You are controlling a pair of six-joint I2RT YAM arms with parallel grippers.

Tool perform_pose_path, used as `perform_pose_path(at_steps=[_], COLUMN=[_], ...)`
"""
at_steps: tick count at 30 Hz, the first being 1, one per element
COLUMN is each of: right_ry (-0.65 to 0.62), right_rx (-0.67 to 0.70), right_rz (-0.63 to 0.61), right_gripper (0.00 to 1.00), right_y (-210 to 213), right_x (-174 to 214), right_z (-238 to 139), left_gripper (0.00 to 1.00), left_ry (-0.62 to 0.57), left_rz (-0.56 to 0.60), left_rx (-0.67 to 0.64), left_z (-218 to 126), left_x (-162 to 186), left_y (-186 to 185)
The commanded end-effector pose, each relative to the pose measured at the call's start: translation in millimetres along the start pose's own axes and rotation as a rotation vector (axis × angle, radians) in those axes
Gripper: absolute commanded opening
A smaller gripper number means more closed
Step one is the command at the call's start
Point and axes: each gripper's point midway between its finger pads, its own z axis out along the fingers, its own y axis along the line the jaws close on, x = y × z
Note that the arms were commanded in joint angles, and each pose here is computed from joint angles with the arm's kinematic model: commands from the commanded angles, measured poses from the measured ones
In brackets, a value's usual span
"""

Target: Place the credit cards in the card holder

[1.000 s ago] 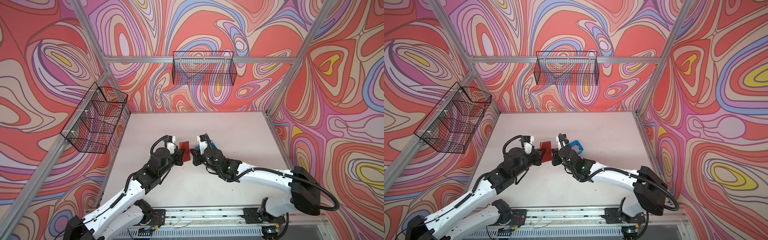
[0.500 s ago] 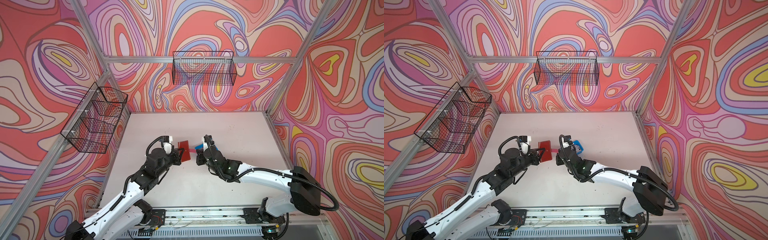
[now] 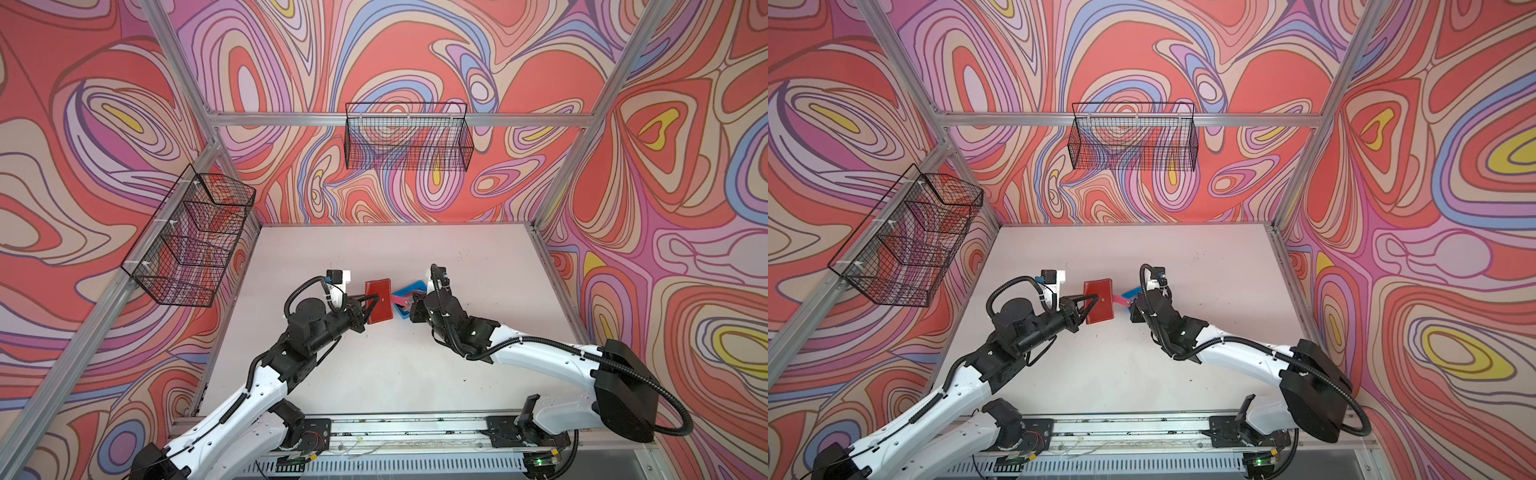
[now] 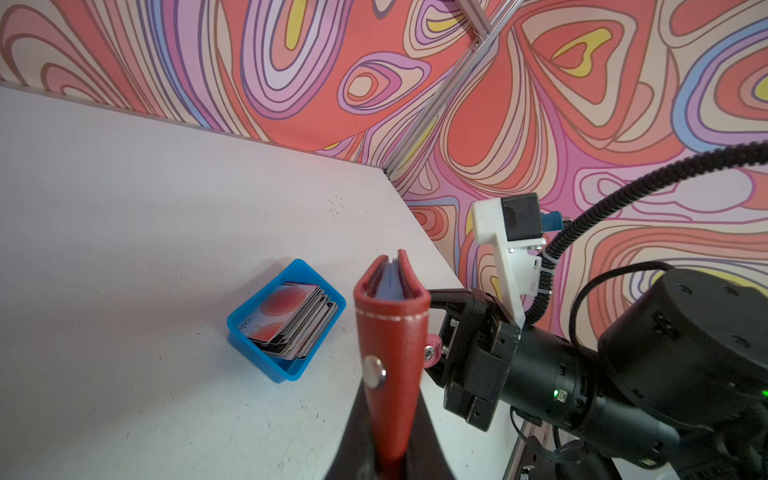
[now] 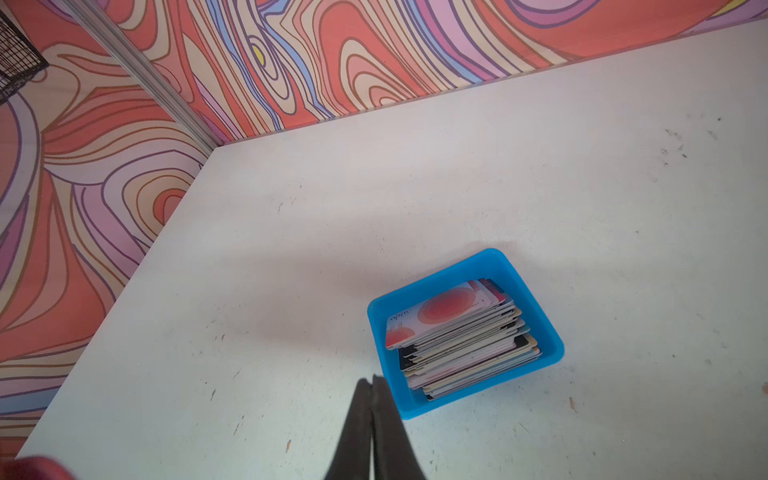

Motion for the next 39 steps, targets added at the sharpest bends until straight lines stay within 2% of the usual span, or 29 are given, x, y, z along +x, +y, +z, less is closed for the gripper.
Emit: perform_pose_path(at_steps=[1, 10, 18, 19, 23, 25, 28, 31, 39], right_ry=[-0.034, -0.086, 0.027, 0.034, 0.068, 0.058, 0.073, 0.104, 0.109], right_rx=[-0.011, -0.001, -0.010, -0.006, -0.034, -0.092, -0.173, -0.290, -0.412], right_rz=[0.033, 0.094, 0.193, 0.186, 0.168, 0.131, 0.159, 0.133, 0.072], right_gripper=[0.10, 0.27, 0.25, 0.22, 0.23, 0.28, 0.32, 0.29, 0.31], right_y=[-3.5, -19.6, -41.4, -42.1, -40.9, -34.4, -20.4, 6.9, 48.2], right_x=[-7.3, -16.8, 1.0, 2.1, 11.7, 12.7, 14.5, 16.7, 27.5], right_z=[-7.9, -21.0, 5.0, 6.0, 2.2, -1.0, -2.3, -6.9, -26.8], left_gripper=[0.00, 0.00, 0.00, 0.00, 0.00, 0.00, 0.00, 0.00, 0.00], left_ry=[-0.036, -0.104, -0.169, -0.165, -0.138, -0.131, -0.128, -0.129, -0.145], left_rz=[0.004, 0.011, 0.016, 0.017, 0.018, 0.017, 0.010, 0.011, 0.017], left_rx=[0.061, 0.037, -0.040, -0.038, -0.050, -0.035, -0.055, -0.060, -0.081], left_z=[-5.2, -19.9, -34.5, -33.5, -27.0, -25.3, -24.3, -24.6, -29.4], left_x=[-3.4, -8.3, -15.0, -14.7, -11.4, -9.9, -8.9, -9.0, -13.0], left_y=[-9.1, -5.0, 7.0, 6.6, 9.7, 7.8, 12.0, 12.9, 14.1])
